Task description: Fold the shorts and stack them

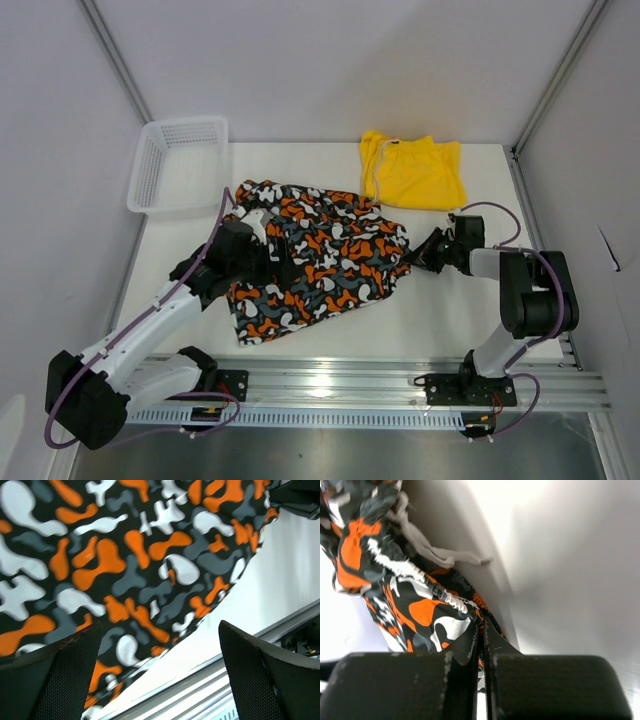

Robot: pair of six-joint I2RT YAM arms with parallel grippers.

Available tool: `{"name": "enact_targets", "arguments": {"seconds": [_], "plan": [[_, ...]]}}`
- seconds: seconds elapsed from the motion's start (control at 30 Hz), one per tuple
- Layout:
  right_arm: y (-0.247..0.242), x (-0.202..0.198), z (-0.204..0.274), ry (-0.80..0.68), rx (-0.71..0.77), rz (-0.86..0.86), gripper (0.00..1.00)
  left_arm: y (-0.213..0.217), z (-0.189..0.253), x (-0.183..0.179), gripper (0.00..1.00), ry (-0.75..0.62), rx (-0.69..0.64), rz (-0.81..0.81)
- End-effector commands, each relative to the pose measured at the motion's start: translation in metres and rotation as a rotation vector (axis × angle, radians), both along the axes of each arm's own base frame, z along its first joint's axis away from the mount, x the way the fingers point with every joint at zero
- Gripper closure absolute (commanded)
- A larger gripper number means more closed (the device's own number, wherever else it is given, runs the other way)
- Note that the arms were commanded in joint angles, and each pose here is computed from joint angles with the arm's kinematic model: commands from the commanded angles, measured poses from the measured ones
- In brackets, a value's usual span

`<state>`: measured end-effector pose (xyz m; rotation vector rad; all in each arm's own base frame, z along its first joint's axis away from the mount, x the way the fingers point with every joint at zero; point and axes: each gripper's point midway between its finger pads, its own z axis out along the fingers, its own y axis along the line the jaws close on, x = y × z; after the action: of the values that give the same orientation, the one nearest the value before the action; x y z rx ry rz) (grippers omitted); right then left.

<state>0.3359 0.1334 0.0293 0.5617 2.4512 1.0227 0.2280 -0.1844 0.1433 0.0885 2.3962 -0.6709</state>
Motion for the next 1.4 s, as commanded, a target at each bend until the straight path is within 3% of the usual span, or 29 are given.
{"name": "enact_targets", "arguments": {"seconds": [0.0, 0.1, 0.13, 0.17, 0.27, 0.37, 0.5, 0.53, 0.6, 0.7, 0.97, 1.37], "plan": [[-0.021, 0.024, 0.007, -0.018, -0.022, -0.125, 1.00, 0.007, 0.003, 0.001, 0.01, -0.027, -0.001, 0.026], [-0.036, 0.035, 0.019, -0.048, -0.038, -0.182, 1.00, 0.007, 0.003, -0.004, 0.01, -0.021, -0.007, 0.017], [-0.039, 0.038, 0.024, -0.060, -0.048, -0.182, 0.93, 0.007, 0.002, -0.007, 0.01, -0.017, -0.005, 0.011], [-0.040, 0.037, 0.025, -0.052, -0.067, -0.163, 0.73, 0.007, 0.000, -0.009, 0.01, -0.015, 0.004, -0.001], [-0.042, 0.036, 0.043, -0.049, -0.103, -0.115, 0.42, 0.012, -0.004, -0.017, 0.01, 0.004, 0.067, -0.017], [-0.053, 0.026, 0.060, -0.056, -0.166, -0.145, 0.27, 0.015, -0.001, -0.024, 0.01, -0.005, 0.132, -0.024], [-0.062, -0.003, 0.073, -0.032, -0.195, -0.210, 0.19, 0.018, 0.002, -0.029, 0.01, -0.017, 0.157, -0.014], [-0.063, -0.010, 0.074, -0.026, -0.194, -0.231, 0.11, 0.018, 0.003, -0.029, 0.01, -0.018, 0.156, -0.015], [-0.060, -0.029, 0.073, -0.018, -0.155, -0.267, 0.11, 0.018, 0.004, -0.031, 0.01, -0.025, 0.150, -0.016], [-0.053, -0.050, 0.057, 0.022, -0.106, -0.290, 0.19, 0.016, 0.006, -0.034, 0.01, -0.027, 0.143, -0.023], [-0.038, -0.059, 0.032, 0.052, -0.044, -0.353, 0.37, 0.019, 0.013, -0.042, 0.01, -0.035, 0.159, -0.036], [-0.031, -0.034, 0.011, 0.046, -0.038, -0.414, 0.38, 0.020, 0.017, -0.048, 0.01, -0.048, 0.163, -0.052]]}}
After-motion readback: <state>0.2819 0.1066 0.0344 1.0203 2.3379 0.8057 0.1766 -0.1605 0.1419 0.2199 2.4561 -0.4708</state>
